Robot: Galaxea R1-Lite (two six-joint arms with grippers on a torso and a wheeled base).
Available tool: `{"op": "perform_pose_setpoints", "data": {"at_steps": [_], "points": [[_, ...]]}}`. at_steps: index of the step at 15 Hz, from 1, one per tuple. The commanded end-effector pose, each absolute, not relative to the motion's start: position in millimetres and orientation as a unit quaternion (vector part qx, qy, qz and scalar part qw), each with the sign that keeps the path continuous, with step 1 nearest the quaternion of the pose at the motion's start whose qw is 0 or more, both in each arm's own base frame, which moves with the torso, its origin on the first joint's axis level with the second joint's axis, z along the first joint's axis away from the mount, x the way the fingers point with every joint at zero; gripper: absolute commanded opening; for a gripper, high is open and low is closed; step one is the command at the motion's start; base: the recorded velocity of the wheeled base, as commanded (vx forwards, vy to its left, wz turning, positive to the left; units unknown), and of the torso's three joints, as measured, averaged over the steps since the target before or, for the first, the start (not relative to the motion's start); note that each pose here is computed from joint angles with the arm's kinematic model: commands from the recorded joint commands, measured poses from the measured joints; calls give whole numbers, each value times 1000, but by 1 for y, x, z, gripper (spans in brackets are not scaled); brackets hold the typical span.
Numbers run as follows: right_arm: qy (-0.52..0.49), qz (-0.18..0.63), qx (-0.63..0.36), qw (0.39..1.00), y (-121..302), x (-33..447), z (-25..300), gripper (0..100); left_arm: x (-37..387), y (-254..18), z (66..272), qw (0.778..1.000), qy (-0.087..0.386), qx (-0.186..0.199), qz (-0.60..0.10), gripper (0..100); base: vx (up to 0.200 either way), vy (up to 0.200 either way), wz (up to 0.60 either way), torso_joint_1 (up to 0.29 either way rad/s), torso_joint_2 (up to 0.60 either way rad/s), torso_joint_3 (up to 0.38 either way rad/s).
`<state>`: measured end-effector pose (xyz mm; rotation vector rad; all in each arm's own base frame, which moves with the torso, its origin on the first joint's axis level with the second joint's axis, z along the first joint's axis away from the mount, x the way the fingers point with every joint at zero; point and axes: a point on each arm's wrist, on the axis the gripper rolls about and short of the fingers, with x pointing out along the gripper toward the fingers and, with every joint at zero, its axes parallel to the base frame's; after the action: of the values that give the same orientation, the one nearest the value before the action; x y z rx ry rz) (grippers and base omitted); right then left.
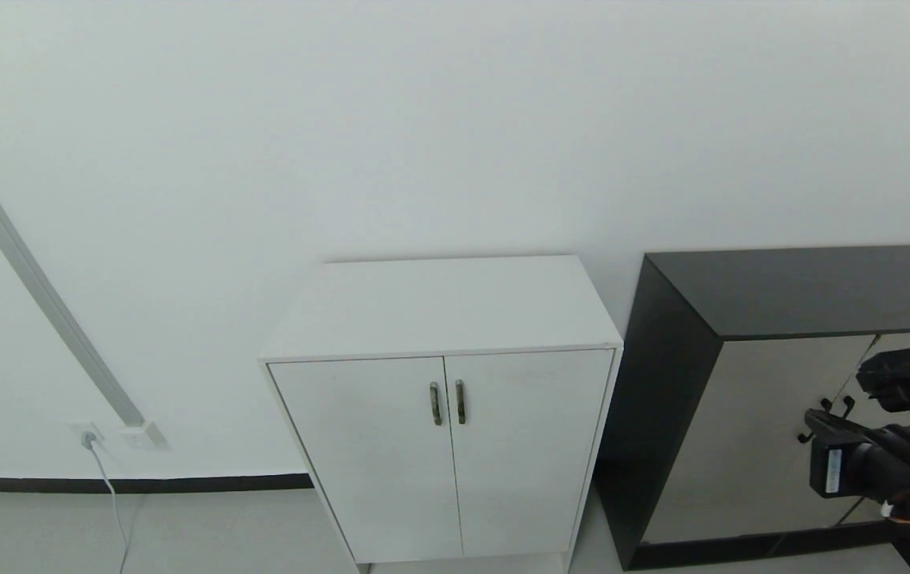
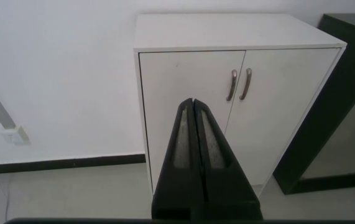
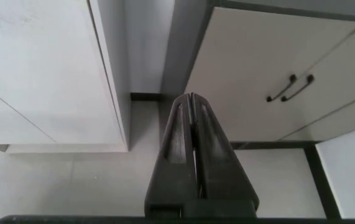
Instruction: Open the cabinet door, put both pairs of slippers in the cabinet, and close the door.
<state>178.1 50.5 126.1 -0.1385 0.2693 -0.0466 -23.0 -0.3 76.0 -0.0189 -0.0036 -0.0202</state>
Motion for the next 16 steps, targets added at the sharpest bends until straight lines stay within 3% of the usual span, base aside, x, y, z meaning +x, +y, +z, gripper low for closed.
{"op": "perform_pose_setpoints", "data": {"at_steps": [1,11,16], "points": [[112,-26,-62,991,38,143,138,0,-23,0,76,1000,-1,-9,-10,0,0,0,0,0,0,0],[136,31,-61,988,6,37,130,0,-23,0,76,1000,-1,-9,-10,0,0,0,0,0,0,0],[184,126,-57,973,3,14,93,0,-23,0,76,1000,-1,-9,-10,0,0,0,0,0,0,0]]}}
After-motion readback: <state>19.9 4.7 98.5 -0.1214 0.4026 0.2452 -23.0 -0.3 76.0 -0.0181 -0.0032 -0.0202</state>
